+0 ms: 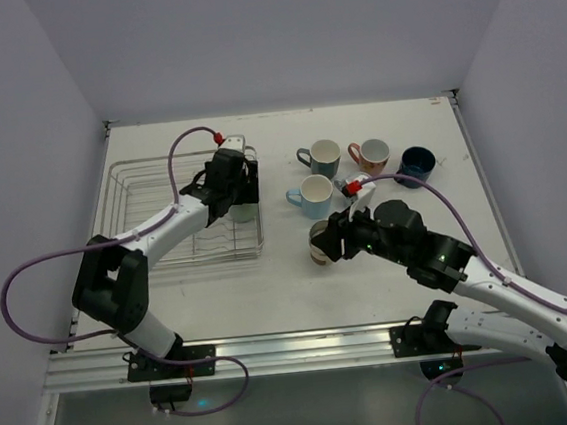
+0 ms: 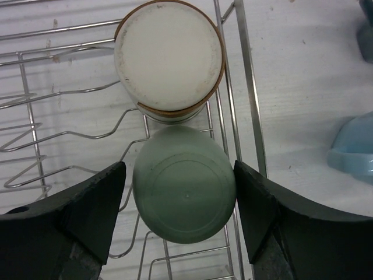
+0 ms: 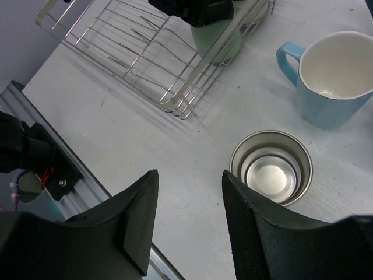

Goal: Unload the cups from the dish rack

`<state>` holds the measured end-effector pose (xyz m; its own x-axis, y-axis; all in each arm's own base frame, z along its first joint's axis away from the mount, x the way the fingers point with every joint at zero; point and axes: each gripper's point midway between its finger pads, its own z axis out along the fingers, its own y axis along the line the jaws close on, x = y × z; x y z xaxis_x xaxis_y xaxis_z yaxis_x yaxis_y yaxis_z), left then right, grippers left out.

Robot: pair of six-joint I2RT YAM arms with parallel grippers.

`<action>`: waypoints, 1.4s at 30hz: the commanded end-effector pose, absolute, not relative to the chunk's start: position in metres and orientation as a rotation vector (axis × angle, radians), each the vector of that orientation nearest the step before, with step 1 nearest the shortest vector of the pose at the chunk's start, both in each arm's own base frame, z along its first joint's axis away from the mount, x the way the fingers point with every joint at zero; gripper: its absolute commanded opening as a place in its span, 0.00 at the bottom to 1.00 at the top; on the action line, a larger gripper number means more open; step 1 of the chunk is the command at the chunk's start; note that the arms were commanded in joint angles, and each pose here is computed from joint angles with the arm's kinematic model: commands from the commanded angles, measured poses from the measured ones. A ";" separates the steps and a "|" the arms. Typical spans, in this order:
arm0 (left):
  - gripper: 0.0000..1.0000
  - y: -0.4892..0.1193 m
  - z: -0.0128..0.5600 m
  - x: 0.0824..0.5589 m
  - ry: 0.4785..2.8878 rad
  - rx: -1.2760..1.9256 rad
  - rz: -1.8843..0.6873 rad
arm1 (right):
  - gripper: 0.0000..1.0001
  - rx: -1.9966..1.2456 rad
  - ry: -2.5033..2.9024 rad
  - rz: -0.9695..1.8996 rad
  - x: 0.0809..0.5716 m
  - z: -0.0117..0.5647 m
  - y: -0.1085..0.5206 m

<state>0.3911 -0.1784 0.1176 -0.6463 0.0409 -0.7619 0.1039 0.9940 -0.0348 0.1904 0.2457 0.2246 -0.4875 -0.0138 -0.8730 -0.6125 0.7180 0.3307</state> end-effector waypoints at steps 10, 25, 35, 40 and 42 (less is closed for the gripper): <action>0.28 -0.180 0.210 0.398 2.008 0.007 -0.254 | 0.52 -0.420 1.852 0.922 0.193 0.250 0.262; 0.19 -0.217 0.341 0.248 1.583 0.024 -1.183 | 0.77 -0.327 1.516 1.329 0.187 0.334 0.306; 0.18 -0.237 0.356 0.196 1.443 0.112 -1.573 | 0.73 -0.323 1.504 1.418 0.181 0.347 0.314; 0.22 -0.238 0.360 0.188 1.414 0.153 -1.610 | 0.63 -0.347 1.470 1.481 0.176 0.356 0.321; 0.29 -0.240 0.357 0.188 1.429 0.167 -1.606 | 0.52 -0.345 1.426 1.510 0.174 0.367 0.321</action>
